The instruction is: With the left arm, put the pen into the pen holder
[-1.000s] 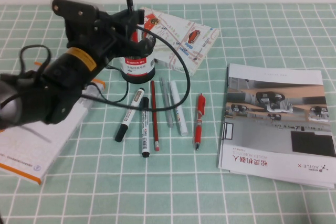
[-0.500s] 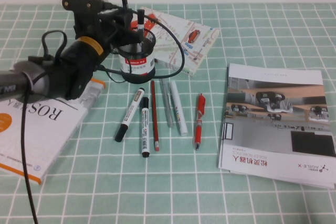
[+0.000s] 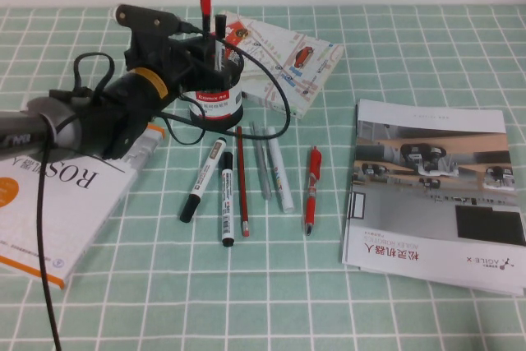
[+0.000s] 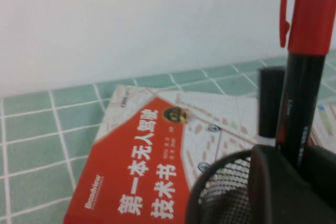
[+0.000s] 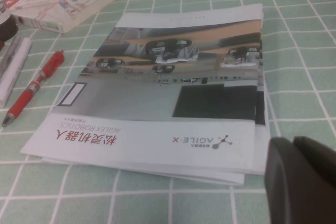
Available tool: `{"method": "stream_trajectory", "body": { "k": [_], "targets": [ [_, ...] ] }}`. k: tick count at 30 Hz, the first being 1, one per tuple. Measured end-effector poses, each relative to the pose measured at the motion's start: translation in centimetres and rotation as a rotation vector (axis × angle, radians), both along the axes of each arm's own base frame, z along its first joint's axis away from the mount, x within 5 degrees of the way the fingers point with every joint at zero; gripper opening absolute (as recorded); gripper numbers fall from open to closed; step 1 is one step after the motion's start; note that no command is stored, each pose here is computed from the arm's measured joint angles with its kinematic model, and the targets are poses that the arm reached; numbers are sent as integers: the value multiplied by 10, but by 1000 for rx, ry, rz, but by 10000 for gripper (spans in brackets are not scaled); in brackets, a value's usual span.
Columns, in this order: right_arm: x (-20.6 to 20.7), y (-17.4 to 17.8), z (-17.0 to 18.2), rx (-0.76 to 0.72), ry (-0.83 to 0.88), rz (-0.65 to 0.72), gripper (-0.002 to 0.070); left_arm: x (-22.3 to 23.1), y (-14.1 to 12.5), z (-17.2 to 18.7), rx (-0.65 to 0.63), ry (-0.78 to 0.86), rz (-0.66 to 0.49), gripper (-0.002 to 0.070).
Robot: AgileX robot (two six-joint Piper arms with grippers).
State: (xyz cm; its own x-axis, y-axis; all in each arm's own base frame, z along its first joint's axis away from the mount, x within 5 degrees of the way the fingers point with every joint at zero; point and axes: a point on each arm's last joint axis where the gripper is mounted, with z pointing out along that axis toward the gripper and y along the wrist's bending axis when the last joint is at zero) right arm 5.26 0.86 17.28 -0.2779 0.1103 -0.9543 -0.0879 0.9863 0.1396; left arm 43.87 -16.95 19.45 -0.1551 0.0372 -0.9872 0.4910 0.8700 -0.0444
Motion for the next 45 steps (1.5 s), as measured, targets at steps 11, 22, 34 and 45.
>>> {"method": "stream_trajectory", "body": {
  "k": [11,22,34,45],
  "targets": [
    [0,0,0,0,0,0,-20,0,1,-5,45,37,1,217],
    [0,0,0,0,0,0,-20,-39,25,65,135,115,99,75],
    [0,0,0,0,0,0,-20,-177,74,143,55,-19,128,0],
    [0,0,0,0,0,0,-20,-278,111,114,-8,-17,156,-1]
  ]
}}
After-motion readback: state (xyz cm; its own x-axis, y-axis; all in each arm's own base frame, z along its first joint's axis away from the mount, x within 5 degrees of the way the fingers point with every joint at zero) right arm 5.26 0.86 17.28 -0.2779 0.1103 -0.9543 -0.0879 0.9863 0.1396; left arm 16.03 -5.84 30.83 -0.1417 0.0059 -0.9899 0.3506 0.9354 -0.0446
